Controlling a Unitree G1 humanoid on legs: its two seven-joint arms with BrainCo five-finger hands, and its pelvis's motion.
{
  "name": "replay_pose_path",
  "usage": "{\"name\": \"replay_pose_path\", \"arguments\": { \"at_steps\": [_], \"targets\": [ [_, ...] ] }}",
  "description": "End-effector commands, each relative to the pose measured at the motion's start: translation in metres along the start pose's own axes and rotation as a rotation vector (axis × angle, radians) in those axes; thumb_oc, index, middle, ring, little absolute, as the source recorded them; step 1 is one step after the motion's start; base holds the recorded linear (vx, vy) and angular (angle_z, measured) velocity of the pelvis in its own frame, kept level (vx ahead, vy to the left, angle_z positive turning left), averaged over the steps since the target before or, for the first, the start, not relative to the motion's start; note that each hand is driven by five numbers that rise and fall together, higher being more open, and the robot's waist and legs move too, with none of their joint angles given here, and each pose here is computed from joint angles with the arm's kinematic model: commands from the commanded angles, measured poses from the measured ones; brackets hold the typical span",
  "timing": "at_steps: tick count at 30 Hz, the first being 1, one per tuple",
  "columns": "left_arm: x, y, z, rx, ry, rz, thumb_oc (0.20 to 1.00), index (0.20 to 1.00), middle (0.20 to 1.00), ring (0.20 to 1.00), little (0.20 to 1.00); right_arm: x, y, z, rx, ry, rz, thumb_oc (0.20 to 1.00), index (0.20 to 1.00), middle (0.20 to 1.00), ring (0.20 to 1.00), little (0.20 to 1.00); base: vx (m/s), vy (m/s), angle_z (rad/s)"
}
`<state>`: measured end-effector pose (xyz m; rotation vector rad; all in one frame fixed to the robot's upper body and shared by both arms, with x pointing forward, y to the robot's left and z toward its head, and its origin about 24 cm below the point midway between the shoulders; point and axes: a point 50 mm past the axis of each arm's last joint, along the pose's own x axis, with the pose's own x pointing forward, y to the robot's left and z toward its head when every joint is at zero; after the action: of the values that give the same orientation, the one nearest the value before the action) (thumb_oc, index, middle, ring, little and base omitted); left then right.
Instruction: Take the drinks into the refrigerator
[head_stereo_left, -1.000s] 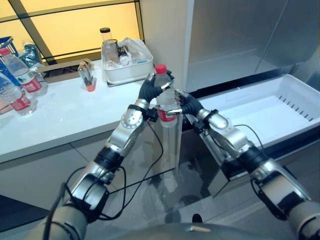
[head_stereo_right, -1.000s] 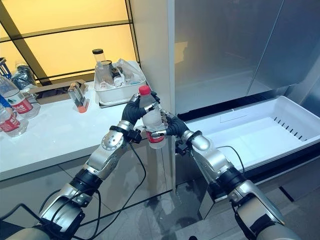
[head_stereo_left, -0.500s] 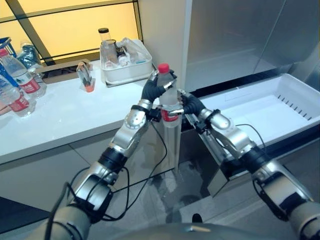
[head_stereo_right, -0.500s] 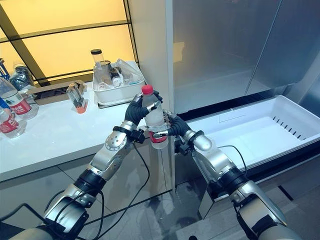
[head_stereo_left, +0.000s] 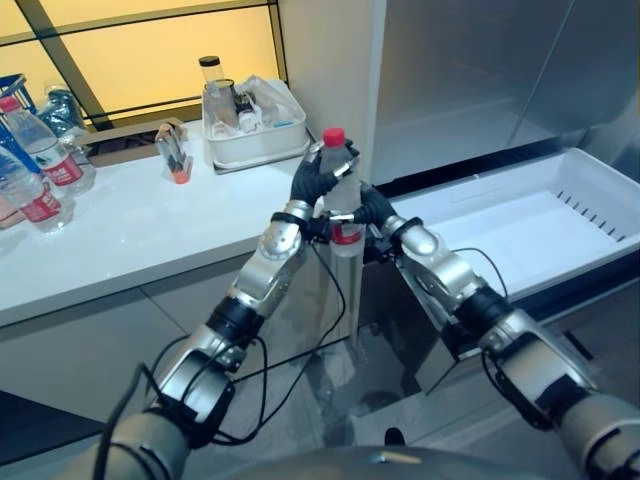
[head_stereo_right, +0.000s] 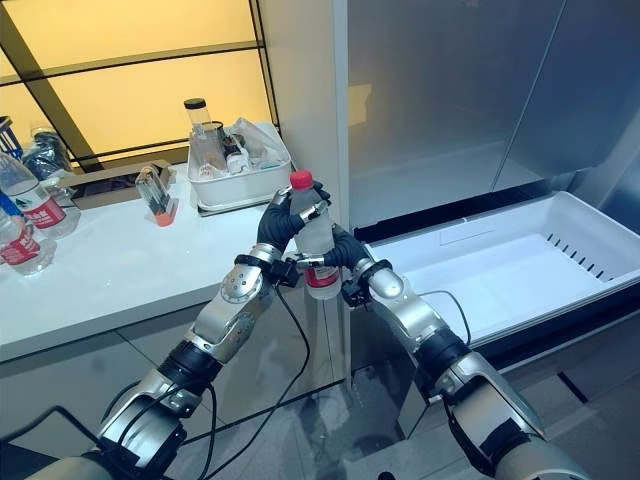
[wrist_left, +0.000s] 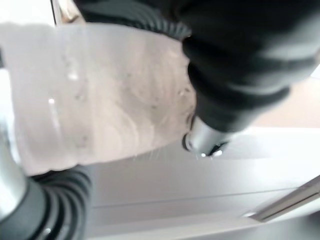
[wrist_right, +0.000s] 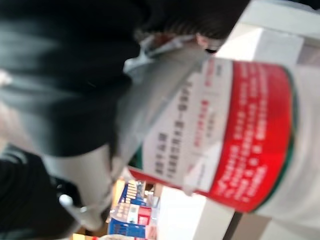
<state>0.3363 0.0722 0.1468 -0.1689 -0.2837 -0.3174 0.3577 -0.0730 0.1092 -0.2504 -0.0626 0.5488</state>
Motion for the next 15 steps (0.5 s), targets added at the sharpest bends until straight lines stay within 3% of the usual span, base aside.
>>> {"name": "replay_pose_path", "arguments": {
  "at_steps": [1,2,3,15],
  "targets": [
    [0.021,-0.086,0.066,-0.164,-0.282,-0.313,0.2,0.2,0.2,0.2,0.2,0.041,0.03,0.046,-0.098,-0.081,0.039,1.0,1.0,1.0,1.0,1.0,-0.01,0.002,0.07],
    [0.02,-0.088,0.067,-0.179,-0.281,-0.323,0.2,0.2,0.2,0.2,0.2,0.045,0.03,0.048,-0.11,-0.071,0.021,0.57,0.57,0.57,0.57,0.57,-0.01,0.015,0.06],
    [0.017,-0.093,0.071,-0.205,-0.291,-0.34,0.2,0.2,0.2,0.2,0.2,0.051,0.026,0.048,-0.145,-0.037,-0.036,0.2,0.2,0.2,0.2,0.2,-0.02,0.022,0.04],
    [0.013,-0.089,0.066,-0.216,-0.273,-0.326,0.2,0.2,0.2,0.2,0.2,0.047,0.031,0.042,-0.052,-0.054,-0.056,0.2,0.2,0.2,0.2,0.2,0.0,0.001,0.01]
  ]
}}
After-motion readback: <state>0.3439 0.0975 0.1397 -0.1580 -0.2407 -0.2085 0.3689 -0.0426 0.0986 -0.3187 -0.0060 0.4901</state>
